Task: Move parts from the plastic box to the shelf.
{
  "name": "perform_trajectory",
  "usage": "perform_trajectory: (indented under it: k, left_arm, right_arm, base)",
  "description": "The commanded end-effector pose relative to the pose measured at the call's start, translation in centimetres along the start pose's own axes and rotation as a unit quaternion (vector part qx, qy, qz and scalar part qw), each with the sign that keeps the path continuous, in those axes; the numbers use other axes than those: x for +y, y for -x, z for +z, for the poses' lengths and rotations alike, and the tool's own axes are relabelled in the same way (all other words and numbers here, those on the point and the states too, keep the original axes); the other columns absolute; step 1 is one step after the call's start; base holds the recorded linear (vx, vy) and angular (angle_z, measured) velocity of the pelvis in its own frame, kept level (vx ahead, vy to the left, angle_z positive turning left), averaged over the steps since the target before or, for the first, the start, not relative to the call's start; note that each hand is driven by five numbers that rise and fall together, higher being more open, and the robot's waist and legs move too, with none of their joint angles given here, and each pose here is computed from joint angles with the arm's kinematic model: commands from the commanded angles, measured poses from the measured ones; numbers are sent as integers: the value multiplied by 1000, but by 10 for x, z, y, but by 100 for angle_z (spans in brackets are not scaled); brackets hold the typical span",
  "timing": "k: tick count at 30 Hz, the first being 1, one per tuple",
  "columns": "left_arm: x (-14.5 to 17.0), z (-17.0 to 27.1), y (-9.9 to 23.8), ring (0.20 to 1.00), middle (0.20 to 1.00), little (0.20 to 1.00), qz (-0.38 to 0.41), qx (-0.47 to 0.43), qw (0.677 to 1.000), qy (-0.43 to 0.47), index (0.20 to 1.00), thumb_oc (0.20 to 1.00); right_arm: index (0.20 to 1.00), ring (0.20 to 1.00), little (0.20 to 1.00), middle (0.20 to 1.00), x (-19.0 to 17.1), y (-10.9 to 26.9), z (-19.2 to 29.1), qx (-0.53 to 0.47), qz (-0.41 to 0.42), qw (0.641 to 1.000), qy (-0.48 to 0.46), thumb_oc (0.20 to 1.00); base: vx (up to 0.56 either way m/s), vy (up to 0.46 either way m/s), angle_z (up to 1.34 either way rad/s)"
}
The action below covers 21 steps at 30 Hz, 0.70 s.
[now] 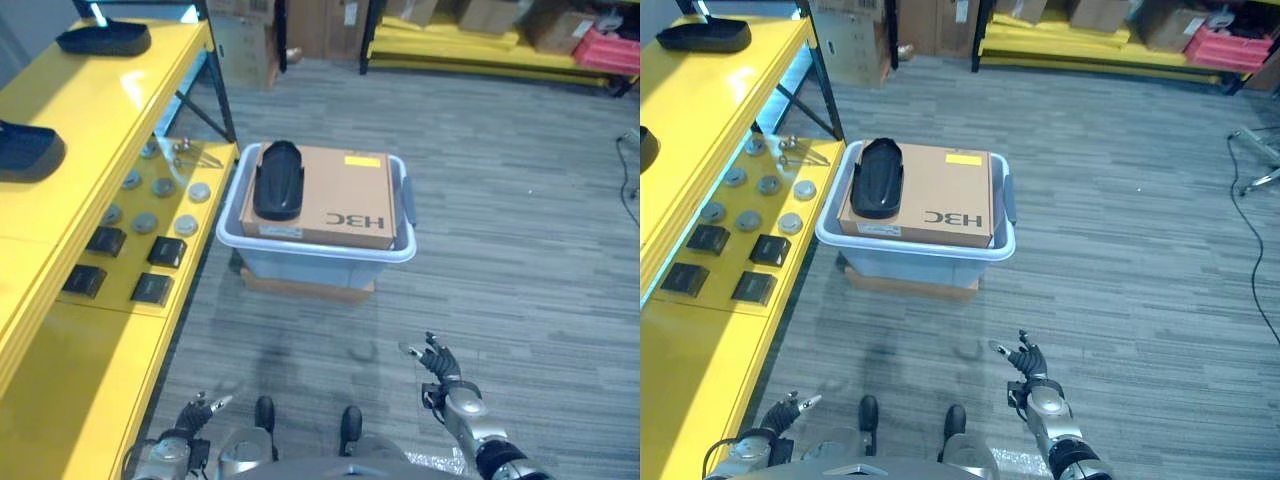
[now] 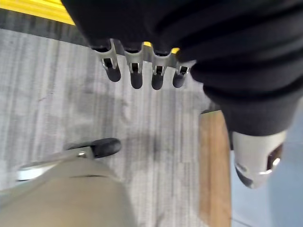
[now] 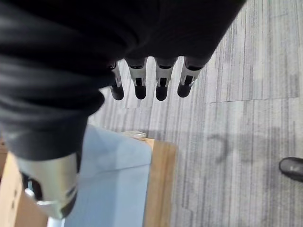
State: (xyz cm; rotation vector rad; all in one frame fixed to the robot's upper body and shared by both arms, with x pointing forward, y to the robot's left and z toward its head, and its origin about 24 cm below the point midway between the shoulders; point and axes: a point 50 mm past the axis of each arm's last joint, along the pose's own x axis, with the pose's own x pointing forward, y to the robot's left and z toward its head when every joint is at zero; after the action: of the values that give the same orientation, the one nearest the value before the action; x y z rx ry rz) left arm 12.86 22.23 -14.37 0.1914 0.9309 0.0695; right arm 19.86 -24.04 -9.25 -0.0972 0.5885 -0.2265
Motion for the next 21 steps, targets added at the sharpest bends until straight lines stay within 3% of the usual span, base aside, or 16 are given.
perform_trajectory:
  k: [1, 5, 8, 13, 21]
  left_arm:
    - [5, 31, -9, 1000, 1000, 1000, 16, -52, 999, -1, 1000, 1000]
    - [0, 53, -13, 1000, 1000, 1000, 13, -79, 997, -12, 1000, 1000]
    - [-6, 62, -14, 1000, 1000, 1000, 13, -94, 995, -20, 1000, 1000]
    - [5, 70, -15, 1000, 1000, 1000, 37, -94, 995, -15, 1000, 1000]
    - [4, 35, -11, 1000, 1000, 1000, 42, -35, 998, 5, 1000, 1000]
  right_arm:
    - [1000, 1000, 1000, 1000, -14, 1, 3, -33, -48, 992, -110, 1000]
    - [1000, 1000, 1000, 1000, -3, 2, 10, -65, -42, 982, -171, 1000]
    - [1000, 1000, 1000, 1000, 14, 3, 18, -92, 2, 987, -130, 1000]
    - [1000, 1000, 1000, 1000, 31, 5, 37, -129, 48, 988, -74, 1000]
    - [1000, 1000, 1000, 1000, 14, -4, 58, -135, 55, 989, -15, 1000]
  base:
    - [46, 166, -1]
    - [105, 162, -5]
    - [154, -2, -21]
    - [290, -283, -1]
    - [268, -294, 14]
